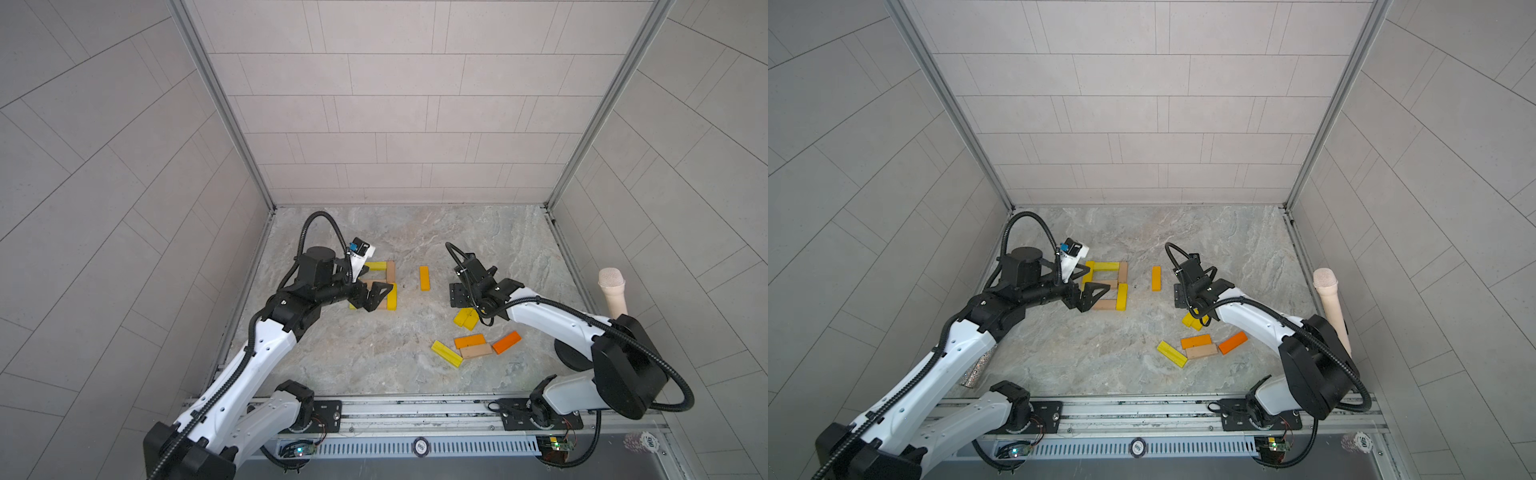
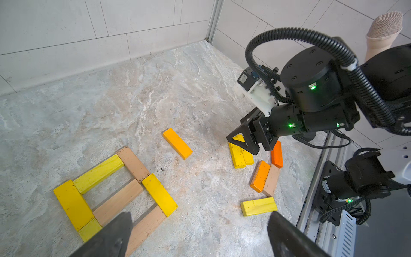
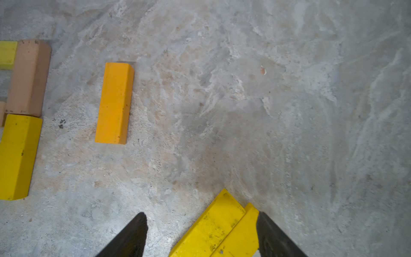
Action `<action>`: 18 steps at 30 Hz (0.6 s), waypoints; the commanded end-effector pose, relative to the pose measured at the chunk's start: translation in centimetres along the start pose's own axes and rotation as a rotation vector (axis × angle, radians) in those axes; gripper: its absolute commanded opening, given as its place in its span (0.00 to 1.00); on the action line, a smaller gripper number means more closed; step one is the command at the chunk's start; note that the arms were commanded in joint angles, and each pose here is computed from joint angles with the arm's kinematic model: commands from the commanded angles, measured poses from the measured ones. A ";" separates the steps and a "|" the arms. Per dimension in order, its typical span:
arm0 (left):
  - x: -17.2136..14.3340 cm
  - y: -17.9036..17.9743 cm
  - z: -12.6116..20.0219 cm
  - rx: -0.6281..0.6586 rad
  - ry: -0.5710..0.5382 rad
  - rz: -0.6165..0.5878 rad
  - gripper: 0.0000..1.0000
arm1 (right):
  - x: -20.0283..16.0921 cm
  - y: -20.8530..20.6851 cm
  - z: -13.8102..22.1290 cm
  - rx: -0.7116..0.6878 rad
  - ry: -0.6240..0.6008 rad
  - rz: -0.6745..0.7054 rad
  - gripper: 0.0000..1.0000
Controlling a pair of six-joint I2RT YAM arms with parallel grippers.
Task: Assemble the number 8 with building blocks
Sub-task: Pick up the building block from the center of the board.
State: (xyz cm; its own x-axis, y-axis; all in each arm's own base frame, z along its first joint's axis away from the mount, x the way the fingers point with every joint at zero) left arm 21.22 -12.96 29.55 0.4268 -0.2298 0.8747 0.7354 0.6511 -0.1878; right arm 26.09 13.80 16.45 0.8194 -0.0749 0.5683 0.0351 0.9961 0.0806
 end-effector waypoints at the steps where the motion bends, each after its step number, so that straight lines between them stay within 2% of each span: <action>1: 1.1 -0.4 0.7 -0.018 -0.054 -0.018 1.00 | -1.2 -0.9 0.2 -0.010 0.027 -0.031 0.71; 7: 1.0 -0.4 0.9 -0.005 -0.065 -0.020 1.00 | -2.5 -2.1 0.3 -0.002 0.039 -0.085 0.55; 18: 1.1 -0.6 1.1 -0.012 -0.065 -0.023 1.00 | -4.6 -3.1 0.0 0.006 0.122 -0.096 0.55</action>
State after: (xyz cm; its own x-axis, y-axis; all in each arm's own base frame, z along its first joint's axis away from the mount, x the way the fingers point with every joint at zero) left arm 20.93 -12.86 30.03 0.4172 -0.2130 0.8835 0.7360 0.6495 -0.1909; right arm 23.10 11.45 14.04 0.8595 -0.1512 0.4883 0.0956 0.9859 0.1370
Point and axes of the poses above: each gripper's point midway between its finger pads, its own z axis back along the fingers, its own y axis along the line the jaws close on, x = y × z, the point moved 9 cm from there along z, back along the fingers, and after that the axes turned 3 degrees about -z, right-handed, at the moved point
